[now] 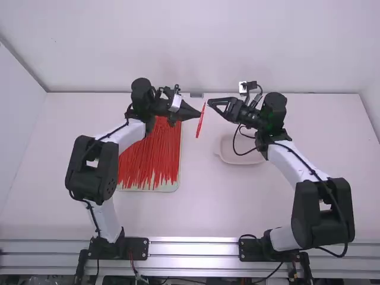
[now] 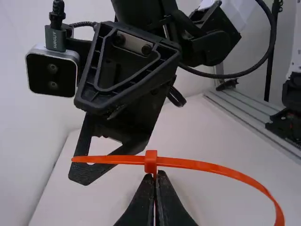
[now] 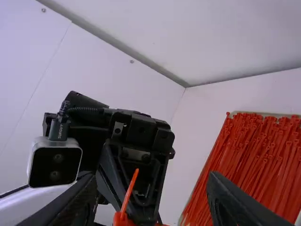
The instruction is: Fasten the cable tie
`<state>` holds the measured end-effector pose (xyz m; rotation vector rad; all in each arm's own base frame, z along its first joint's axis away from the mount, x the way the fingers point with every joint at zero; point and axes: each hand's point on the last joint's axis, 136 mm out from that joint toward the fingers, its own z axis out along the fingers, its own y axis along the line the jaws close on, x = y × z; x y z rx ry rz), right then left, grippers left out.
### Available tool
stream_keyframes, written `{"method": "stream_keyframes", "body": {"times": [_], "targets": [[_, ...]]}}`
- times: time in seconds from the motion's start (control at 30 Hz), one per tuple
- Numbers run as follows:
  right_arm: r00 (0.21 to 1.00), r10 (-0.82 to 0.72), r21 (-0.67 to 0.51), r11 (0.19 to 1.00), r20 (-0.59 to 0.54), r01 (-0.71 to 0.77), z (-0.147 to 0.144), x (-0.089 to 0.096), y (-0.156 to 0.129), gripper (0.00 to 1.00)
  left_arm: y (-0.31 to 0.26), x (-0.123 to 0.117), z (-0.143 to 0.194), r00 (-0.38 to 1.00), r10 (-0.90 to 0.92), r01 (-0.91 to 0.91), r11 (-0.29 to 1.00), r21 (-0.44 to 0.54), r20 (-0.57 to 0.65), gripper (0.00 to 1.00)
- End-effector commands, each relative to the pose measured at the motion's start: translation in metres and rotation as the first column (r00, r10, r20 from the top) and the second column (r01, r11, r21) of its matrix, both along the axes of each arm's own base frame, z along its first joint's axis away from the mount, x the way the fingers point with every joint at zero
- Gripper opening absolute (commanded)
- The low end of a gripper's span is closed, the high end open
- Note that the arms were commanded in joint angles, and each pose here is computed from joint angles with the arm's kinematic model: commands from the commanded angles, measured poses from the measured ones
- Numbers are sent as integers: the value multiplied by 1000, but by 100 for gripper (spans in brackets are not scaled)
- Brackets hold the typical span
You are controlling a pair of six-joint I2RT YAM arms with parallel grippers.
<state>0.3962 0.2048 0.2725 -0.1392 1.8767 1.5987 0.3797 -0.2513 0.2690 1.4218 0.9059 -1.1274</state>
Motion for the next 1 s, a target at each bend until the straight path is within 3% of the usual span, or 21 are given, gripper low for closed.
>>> {"method": "stream_keyframes", "body": {"times": [0.0,0.3,0.43,0.73,0.8,0.97], "targets": [[1000,21,10,1000,20,-22,11,1,3,61,-4,-7,0,999,-29,29,1000,4,-14,2],[995,97,20,995,7,-97,12,-12,9,59,-13,-14,0,998,-54,54,999,4,-14,2],[994,103,40,994,-37,-101,12,-13,9,44,-14,-14,0,998,-56,56,998,4,-14,2],[989,141,41,989,-35,-140,13,-20,20,34,-14,-14,0,998,-56,56,998,4,-15,2],[989,141,47,989,-49,-139,13,-20,18,25,-14,-14,0,998,-55,55,998,4,-15,2],[988,142,51,989,-58,-139,13,-20,19,24,-13,-14,0,998,-55,55,998,4,-15,2]]}}
